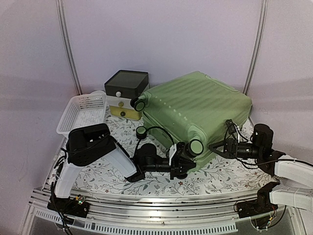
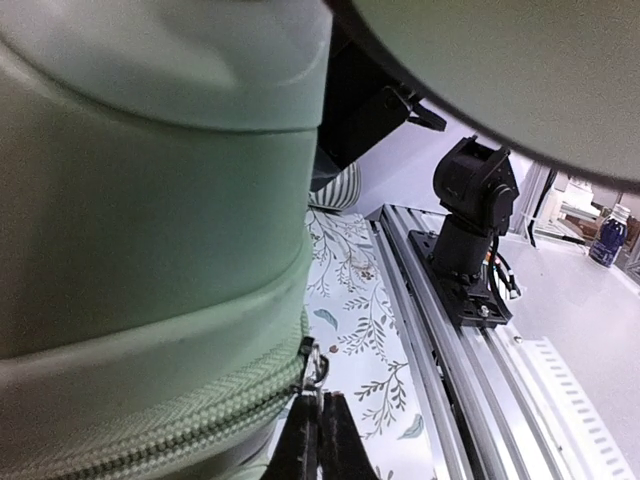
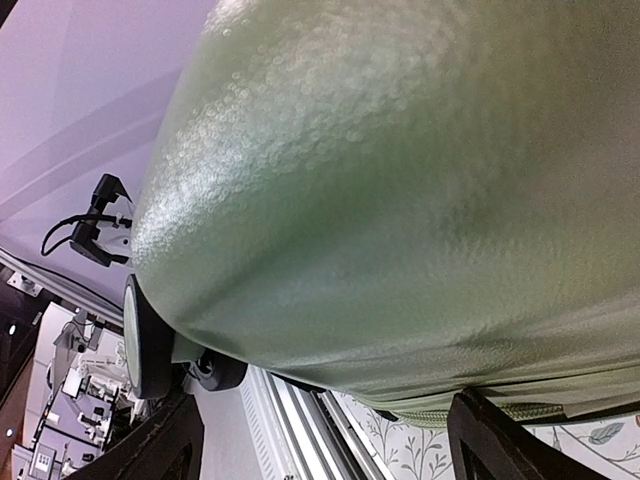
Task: Open, take out, and arrange the luggage
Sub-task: Unzip the zipper of the luggage, then pick up the zipper from the luggage.
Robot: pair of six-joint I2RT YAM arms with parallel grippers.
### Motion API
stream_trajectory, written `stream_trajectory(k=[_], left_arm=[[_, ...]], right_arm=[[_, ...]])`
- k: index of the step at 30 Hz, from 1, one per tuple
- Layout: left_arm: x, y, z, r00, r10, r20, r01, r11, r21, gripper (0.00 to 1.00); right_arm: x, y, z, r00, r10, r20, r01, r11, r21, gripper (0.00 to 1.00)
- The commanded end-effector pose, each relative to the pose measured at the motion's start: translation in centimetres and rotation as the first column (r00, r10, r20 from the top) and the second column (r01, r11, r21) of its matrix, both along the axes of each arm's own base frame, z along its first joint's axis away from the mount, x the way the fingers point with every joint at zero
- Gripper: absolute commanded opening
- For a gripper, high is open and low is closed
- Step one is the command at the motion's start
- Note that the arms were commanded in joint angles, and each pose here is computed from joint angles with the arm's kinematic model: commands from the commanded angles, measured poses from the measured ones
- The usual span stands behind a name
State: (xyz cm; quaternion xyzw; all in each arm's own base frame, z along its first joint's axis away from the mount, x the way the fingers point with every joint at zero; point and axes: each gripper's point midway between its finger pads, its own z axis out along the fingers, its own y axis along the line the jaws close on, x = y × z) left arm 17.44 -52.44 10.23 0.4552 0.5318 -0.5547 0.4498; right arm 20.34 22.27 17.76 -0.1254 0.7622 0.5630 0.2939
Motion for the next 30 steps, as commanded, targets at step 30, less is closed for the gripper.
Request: stream_trajectory(k=[30], left_arm=[[-8.3,-0.4,2.9,0.978,-0.103,0.182,0.125,0.985,-0.117,0.0]], right_arm=[[-0.3,-4.0,-0.7,0.932,-0.276,0.236,0.285,0.958,-0.006,0.62]])
